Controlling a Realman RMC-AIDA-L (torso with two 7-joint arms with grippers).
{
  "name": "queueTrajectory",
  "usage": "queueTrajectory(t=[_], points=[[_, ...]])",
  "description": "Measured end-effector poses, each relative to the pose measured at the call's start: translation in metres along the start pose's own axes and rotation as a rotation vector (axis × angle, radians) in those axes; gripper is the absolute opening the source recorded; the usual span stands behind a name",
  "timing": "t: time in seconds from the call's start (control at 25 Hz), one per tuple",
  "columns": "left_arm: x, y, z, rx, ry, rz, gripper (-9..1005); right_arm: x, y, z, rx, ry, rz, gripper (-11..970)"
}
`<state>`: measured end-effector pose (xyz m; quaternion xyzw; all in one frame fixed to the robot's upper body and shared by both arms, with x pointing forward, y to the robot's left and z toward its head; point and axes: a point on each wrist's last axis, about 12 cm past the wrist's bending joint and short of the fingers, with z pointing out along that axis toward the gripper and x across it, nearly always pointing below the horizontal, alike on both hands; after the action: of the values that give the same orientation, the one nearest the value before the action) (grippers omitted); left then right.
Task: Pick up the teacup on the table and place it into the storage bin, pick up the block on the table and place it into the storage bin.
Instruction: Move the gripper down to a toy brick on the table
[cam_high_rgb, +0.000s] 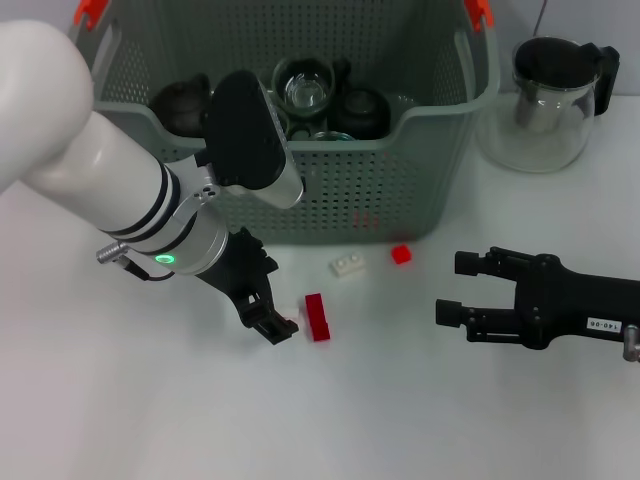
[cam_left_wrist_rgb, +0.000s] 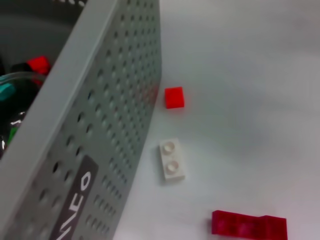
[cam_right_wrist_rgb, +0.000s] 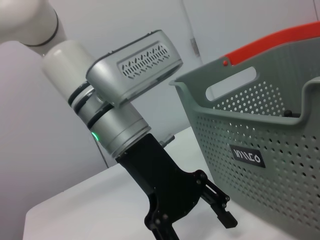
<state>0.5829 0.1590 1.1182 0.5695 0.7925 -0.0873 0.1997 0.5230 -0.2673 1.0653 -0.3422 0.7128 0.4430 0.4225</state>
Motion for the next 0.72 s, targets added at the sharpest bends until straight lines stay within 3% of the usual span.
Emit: queueTrajectory(t=[0.6,0.72], points=[[0.000,-0.005,0.015,0.009,0.026,0.002,811,0.000,0.000,0.001,-0.002,0.001,-0.002,916],[0.000,-0.005,0.016,0.008,0.027,0.000,678,0.000,0.000,0.001,-0.001,0.000,-0.002,916]])
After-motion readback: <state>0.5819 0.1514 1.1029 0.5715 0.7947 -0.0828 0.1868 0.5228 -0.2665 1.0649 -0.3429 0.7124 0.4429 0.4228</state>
